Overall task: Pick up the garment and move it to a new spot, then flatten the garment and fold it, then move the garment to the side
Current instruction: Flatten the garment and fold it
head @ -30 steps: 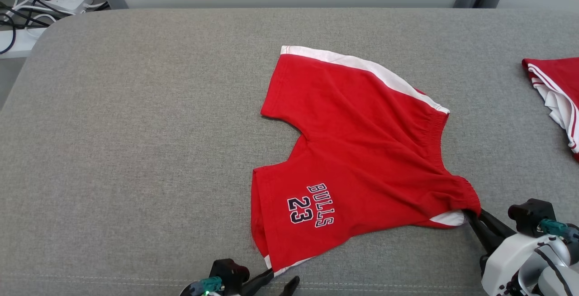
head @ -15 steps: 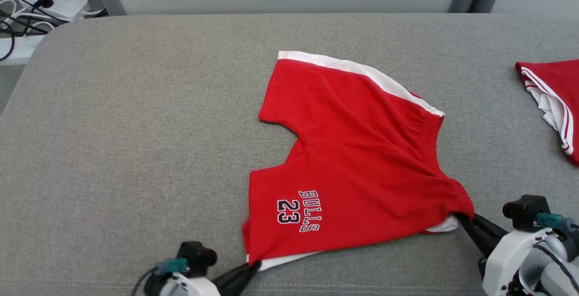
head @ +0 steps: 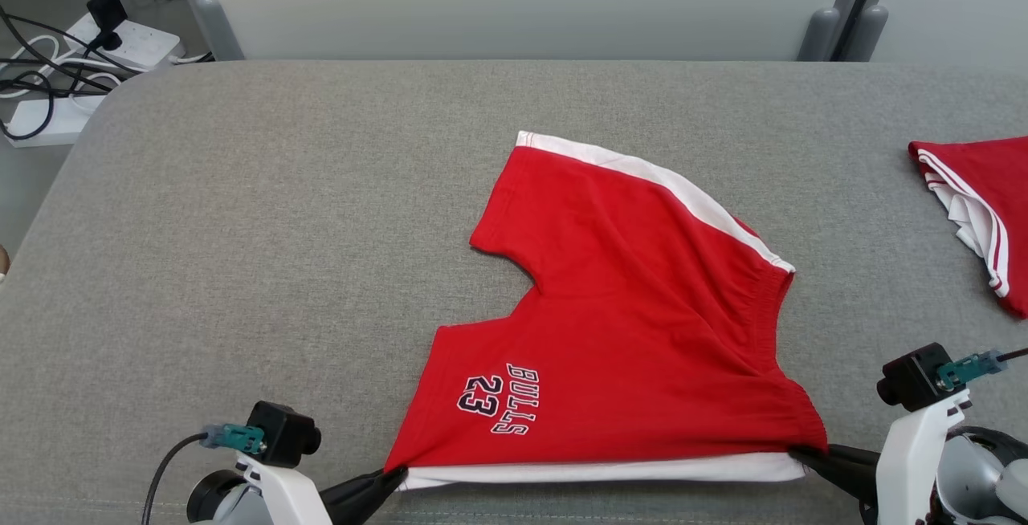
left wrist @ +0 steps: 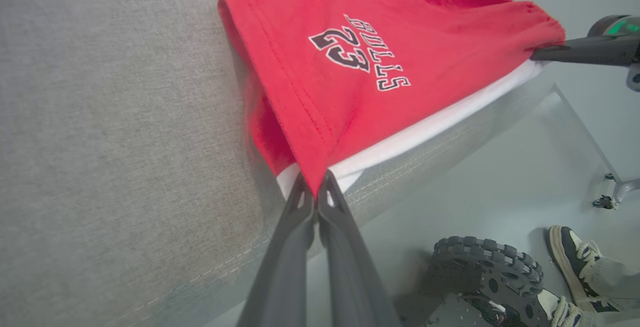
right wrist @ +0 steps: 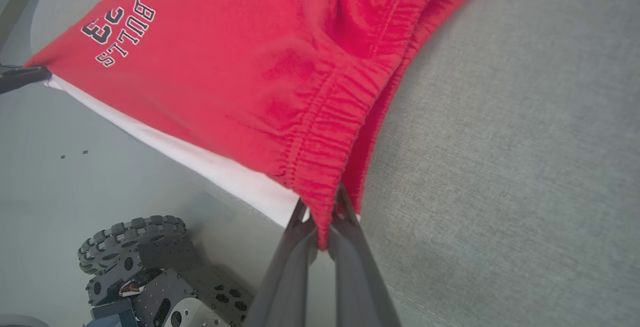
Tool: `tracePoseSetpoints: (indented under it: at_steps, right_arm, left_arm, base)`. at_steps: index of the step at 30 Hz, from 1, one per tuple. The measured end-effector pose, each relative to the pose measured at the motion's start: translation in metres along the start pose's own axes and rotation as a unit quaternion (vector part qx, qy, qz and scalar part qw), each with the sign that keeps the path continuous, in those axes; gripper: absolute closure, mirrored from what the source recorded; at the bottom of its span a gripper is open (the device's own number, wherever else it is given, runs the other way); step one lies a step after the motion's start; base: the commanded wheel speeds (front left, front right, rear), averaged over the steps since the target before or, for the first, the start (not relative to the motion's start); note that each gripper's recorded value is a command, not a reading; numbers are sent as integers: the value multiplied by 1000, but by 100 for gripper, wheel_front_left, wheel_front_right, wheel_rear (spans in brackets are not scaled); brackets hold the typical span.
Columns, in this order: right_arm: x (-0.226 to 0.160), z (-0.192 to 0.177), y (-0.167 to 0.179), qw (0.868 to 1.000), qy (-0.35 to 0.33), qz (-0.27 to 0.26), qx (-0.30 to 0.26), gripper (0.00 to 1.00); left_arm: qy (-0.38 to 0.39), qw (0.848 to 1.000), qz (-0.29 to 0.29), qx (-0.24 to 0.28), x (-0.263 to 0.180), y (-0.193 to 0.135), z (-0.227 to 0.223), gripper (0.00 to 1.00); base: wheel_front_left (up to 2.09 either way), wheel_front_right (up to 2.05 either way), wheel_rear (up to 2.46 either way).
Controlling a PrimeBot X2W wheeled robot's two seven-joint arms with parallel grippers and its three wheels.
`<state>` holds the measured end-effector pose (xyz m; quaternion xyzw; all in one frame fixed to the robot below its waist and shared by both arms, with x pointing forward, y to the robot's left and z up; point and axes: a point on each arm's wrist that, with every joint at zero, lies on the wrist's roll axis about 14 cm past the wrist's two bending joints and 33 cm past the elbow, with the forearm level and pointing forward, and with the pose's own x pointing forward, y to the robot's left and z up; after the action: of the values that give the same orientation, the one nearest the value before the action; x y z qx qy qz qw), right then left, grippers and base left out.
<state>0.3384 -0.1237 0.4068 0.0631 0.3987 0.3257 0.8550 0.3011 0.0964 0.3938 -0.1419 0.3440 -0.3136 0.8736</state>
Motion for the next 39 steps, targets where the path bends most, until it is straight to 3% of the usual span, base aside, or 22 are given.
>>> tracePoseSetpoints:
  at_steps: [5, 9, 13, 18, 26, 31, 39]
  right_arm:
    - [-7, 7, 9, 999, 1, 18, 32, 100]
    - [-9, 27, 9, 998, -36, 23, 50, 100]
    - [-10, 49, 3, 993, -71, 28, 90, 100]
    - [-8, 77, -9, 983, -120, 30, 139, 100]
    - [5, 121, -39, 953, -198, 32, 228, 100]
    - [17, 139, -62, 943, -221, 23, 248, 100]
    - [38, 146, -85, 930, -238, 16, 279, 100]
  left_arm:
    - [18, 1000, -3, -13, -14, 0, 2, 100]
    - [-12, 1000, -12, -14, -19, 0, 31, 100]
    - [-63, 998, -17, 24, -24, 4, 99, 100]
    - [-105, 994, -41, 13, -14, -3, 161, 100]
    - [-115, 993, -35, 4, 30, 21, 213, 100]
    - [-113, 993, -39, 18, 66, 33, 236, 100]
    - [-93, 994, -43, 33, 126, 56, 238, 100]
  base:
    - [0, 0, 0]
    - [0, 0, 0]
    - [0, 0, 0]
    - [0, 0, 0]
    - [0, 0, 0]
    - [0, 0, 0]
    - [0, 0, 0]
